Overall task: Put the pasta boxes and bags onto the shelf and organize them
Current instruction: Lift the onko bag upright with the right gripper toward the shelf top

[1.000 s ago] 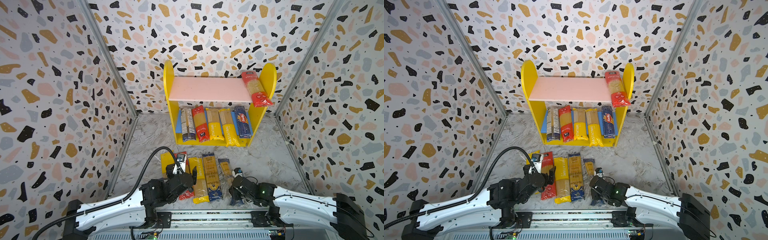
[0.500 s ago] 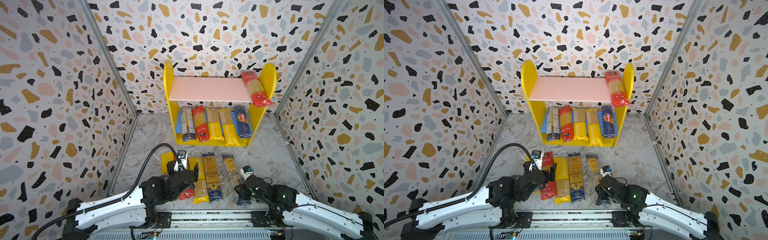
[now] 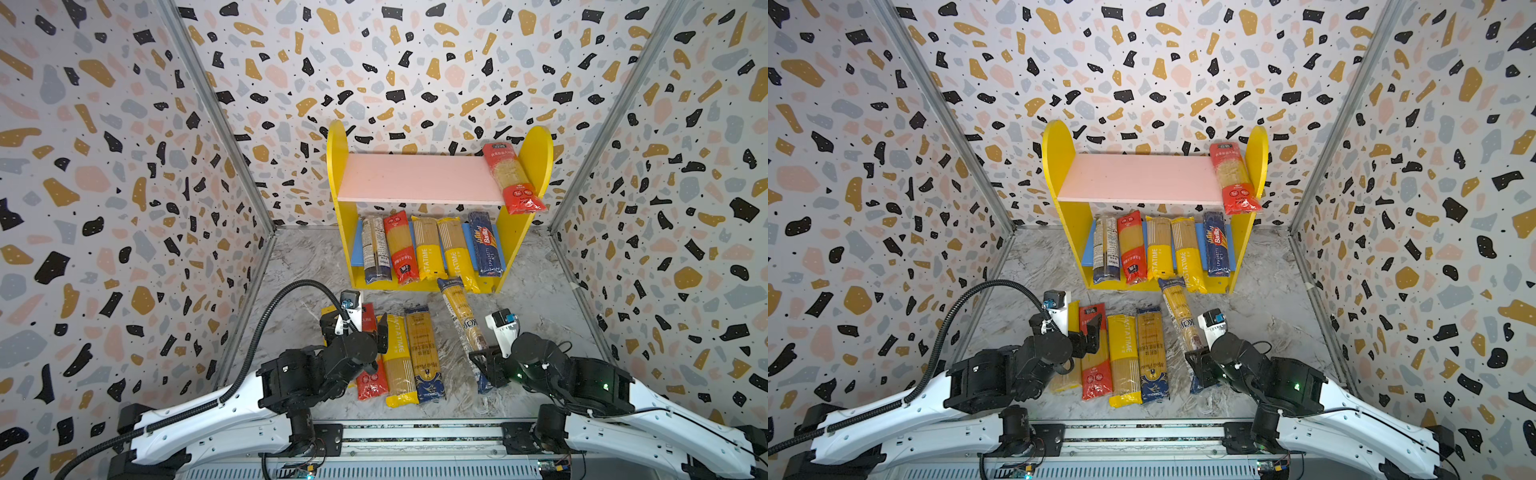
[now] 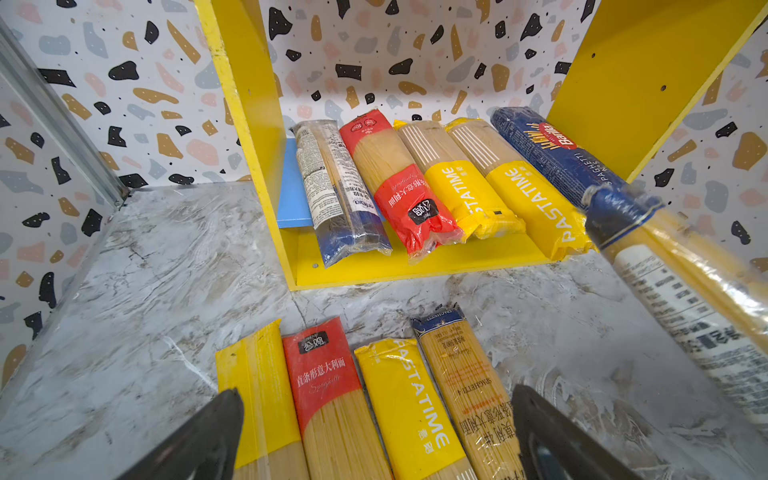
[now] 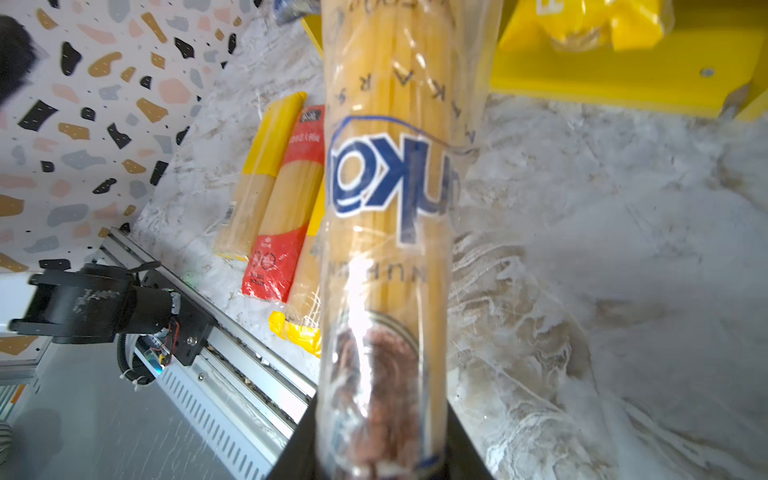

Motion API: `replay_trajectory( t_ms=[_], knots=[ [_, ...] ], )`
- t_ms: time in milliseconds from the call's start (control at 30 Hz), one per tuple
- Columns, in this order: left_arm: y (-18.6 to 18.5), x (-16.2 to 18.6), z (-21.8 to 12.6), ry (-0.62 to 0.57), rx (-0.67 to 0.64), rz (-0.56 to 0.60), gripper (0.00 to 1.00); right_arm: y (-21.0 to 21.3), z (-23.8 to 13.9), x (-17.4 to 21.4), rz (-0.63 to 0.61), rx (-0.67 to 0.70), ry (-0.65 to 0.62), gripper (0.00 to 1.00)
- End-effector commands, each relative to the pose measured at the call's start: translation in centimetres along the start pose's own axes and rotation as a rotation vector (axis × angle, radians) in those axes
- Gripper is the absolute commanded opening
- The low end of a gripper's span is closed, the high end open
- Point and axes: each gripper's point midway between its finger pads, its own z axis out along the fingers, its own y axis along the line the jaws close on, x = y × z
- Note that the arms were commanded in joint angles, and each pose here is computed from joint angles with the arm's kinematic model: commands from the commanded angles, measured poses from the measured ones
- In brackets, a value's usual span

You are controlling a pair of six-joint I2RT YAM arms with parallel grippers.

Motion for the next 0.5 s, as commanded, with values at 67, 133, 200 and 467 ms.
replay_trajectory(
  t_ms=[67, 133, 200, 467],
  knots=[
    [0.3, -1.9, -0.8, -0.035, -0.008, 0.012, 0.99, 3.7, -4.7, -8.4, -0.068, -0.078, -0.256, 0.11],
    [0.4, -2.3, -1.0, -0.043, -0.011, 0.013, 0.99, 4.5, -5.9, -10.0, -0.083, -0.093, -0.293, 0.11],
    [0.6, -2.7, -1.2, -0.051, -0.013, 0.013, 0.99, 5.4, -7.0, -11.7, -0.102, -0.106, -0.328, 0.11],
    [0.6, -4.4, -1.8, -0.077, -0.011, 0.014, 1.0, 8.4, -9.7, -19.0, -0.2, -0.04, -0.456, 0.11]
  ],
)
